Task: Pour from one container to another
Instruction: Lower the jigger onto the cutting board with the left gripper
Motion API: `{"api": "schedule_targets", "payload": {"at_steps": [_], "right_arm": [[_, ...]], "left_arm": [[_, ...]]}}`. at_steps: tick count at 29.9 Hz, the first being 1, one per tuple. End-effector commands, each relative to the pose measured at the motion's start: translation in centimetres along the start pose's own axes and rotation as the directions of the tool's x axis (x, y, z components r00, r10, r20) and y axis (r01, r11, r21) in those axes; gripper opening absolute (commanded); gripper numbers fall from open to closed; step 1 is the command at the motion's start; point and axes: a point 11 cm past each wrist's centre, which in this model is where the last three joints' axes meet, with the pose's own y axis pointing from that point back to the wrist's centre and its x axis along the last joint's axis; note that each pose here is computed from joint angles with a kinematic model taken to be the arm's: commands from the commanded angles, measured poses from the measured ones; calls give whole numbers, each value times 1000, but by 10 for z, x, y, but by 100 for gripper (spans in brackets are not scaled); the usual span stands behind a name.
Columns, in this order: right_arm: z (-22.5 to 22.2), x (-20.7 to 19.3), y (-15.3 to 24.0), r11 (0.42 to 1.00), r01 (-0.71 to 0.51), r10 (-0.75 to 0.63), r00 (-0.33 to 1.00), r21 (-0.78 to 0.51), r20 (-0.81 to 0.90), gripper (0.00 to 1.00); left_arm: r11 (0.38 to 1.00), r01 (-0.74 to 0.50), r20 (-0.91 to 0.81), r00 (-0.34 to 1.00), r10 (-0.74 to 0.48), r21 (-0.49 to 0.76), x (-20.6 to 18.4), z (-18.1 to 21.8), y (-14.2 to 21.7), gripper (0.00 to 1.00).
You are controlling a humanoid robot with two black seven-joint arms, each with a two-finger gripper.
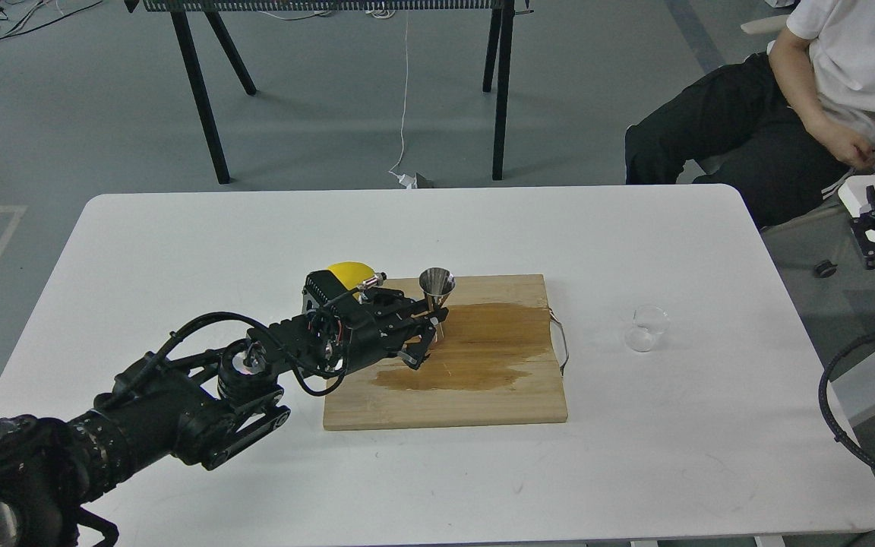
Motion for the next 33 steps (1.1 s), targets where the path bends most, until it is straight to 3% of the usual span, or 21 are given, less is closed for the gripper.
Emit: {"api": "schedule_targets", "payload": {"at_steps": [1,12,17,27,31,33], "right_arm": [[-1,3,2,1000,-9,9,1000,2,-2,100],[0,4,2,1000,-12,12,1000,1,-3,100],[0,4,2,1000,-12,12,1000,1,-3,100],[0,4,2,1000,-12,12,1000,0,-2,100],[0,4,2,1000,-11,11,1000,1,-2,100],[0,4,2,1000,-11,11,1000,2,-1,100]], "left_arm": [[1000,1,-2,1000,-1,0,-1,1,0,9],[1000,0,-31,1000,0,9,-6,17,-10,19],[1000,0,-31,1000,0,11,-6,16,-10,38],[1000,-2,-45,999,2,3,-10,21,-8,52],[999,-43,-29,999,42,-19,-7,24,-6,76],[997,-73,-20,997,72,-18,-7,25,-4,77]]}}
